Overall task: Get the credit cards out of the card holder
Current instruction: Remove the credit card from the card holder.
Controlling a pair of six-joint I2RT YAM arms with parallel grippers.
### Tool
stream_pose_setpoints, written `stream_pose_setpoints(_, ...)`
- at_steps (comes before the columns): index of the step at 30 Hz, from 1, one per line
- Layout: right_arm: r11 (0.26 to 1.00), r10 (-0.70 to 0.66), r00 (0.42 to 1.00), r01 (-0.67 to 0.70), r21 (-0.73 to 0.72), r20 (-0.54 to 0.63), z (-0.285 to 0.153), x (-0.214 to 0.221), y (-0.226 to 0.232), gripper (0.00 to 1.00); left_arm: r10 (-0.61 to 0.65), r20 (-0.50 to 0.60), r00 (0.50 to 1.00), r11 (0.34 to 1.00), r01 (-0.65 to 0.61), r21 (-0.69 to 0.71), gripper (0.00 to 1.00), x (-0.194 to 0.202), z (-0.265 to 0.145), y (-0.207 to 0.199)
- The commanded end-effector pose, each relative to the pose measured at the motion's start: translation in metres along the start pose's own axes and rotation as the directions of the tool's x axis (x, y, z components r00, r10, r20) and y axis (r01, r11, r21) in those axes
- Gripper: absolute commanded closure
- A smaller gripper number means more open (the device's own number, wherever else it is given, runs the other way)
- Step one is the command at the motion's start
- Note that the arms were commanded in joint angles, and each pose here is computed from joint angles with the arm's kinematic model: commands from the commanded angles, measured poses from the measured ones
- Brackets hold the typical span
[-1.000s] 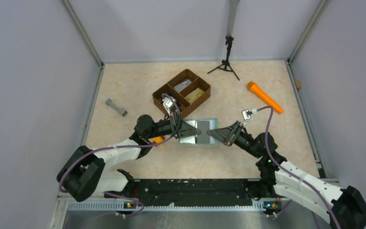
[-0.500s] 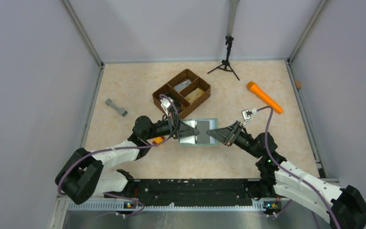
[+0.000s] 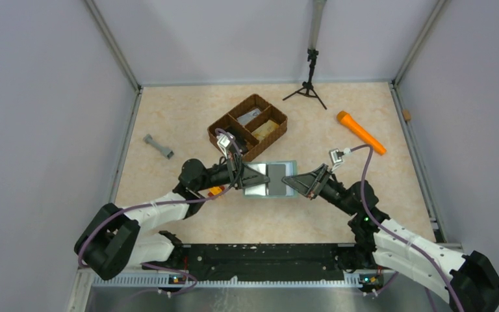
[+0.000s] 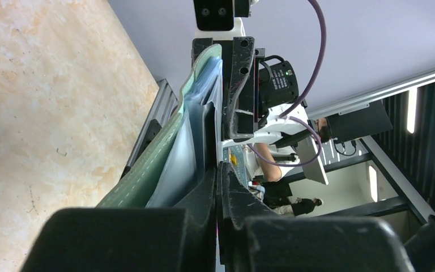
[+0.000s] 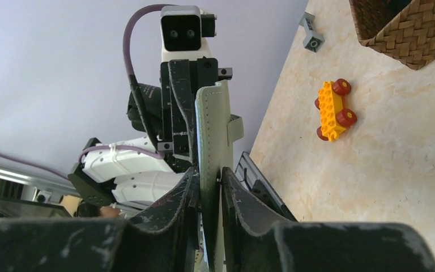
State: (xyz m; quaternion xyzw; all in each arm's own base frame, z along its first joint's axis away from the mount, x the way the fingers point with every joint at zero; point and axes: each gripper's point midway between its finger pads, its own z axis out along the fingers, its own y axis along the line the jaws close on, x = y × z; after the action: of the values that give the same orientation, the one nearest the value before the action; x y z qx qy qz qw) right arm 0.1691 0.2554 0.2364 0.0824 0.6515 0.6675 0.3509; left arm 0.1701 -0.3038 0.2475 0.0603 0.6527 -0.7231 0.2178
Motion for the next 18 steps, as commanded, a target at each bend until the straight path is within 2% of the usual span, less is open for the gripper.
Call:
stream_pose_setpoints(1,0.998,-0.013,1.000,0.013,-0.058,0.015,0.000,-0.002,0.013,0.81,0.068,0.024,0.997,0.994,-0.070,0.082,1.00,-0.004,-0.006,-0.023)
stream_pose_setpoints(4,0.998,-0.010,1.000,0.011,-0.055,0.015,0.000,-0.002,0.012,0.98,0.067,0.024,0.997,0.994,-0.069,0.080,1.00,-0.005,-0.008,-0.022)
stream_pose_setpoints(5,0.999,-0.009,1.000,0.009,-0.052,0.017,0.000,-0.003,0.012,1.00,0.066,0.025,0.998,0.995,-0.068,0.079,1.00,-0.005,-0.008,-0.021)
stream_pose_setpoints(18,0.999,-0.023,0.999,0.024,-0.034,0.031,-0.002,-0.005,0.010,1.00,0.067,0.036,0.997,0.996,-0.069,0.060,1.00,-0.008,-0.018,-0.016)
